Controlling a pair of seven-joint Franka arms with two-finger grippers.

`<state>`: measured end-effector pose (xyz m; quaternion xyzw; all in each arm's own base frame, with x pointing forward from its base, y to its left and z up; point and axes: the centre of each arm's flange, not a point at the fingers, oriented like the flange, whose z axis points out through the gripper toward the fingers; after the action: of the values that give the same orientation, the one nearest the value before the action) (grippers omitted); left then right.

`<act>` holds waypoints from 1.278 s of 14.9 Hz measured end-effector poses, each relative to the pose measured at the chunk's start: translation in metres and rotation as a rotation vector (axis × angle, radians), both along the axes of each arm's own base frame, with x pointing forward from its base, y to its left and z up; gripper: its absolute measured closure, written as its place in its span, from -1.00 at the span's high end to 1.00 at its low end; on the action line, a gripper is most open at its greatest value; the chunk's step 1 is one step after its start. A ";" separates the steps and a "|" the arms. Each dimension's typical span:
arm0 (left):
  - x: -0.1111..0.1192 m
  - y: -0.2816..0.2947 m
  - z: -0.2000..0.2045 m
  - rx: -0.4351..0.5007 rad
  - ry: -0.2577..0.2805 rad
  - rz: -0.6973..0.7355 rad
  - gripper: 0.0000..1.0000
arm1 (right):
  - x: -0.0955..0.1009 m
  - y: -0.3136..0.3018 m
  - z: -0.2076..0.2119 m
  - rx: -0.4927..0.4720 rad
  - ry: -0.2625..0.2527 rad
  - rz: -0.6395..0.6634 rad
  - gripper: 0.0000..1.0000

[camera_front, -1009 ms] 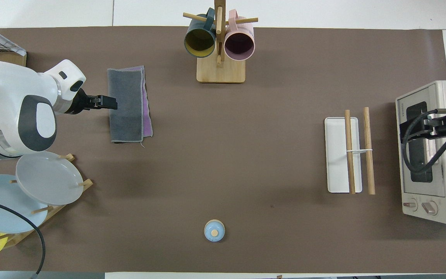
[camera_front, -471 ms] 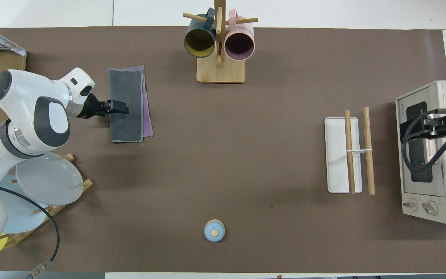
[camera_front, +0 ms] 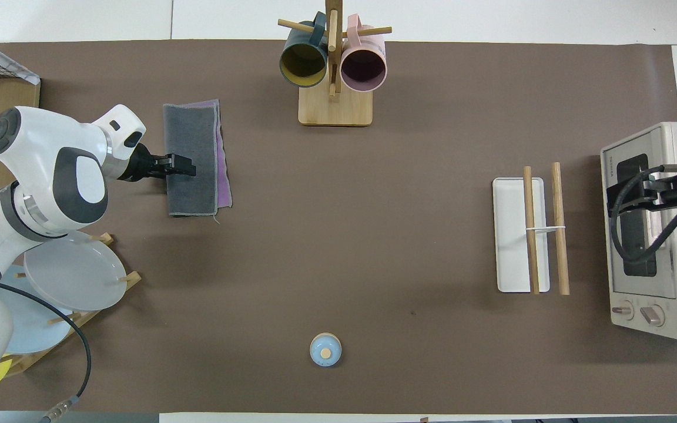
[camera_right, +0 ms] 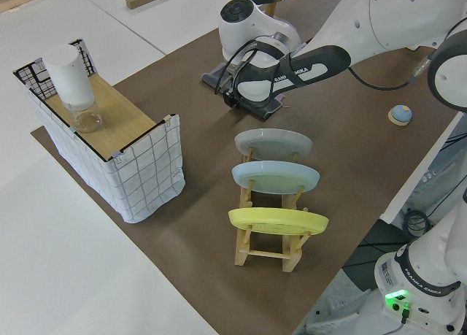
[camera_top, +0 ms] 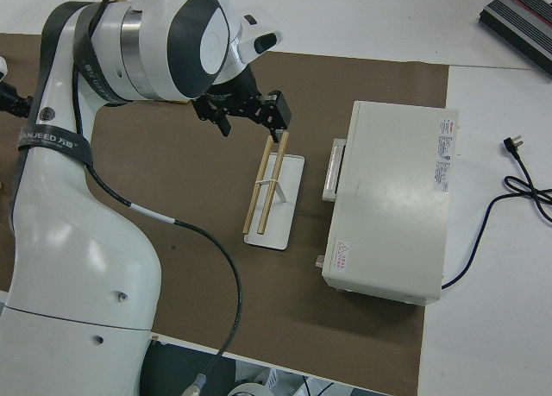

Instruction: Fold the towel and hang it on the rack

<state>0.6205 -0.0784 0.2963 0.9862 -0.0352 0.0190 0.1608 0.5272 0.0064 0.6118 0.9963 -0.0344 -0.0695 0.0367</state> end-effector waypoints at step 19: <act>-0.004 0.008 -0.003 -0.005 0.033 0.017 -0.96 | 0.000 0.000 0.000 0.000 0.000 0.000 1.00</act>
<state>0.6170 -0.0704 0.2933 0.9862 -0.0243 0.0040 0.1637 0.5272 0.0064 0.6118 0.9963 -0.0344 -0.0695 0.0367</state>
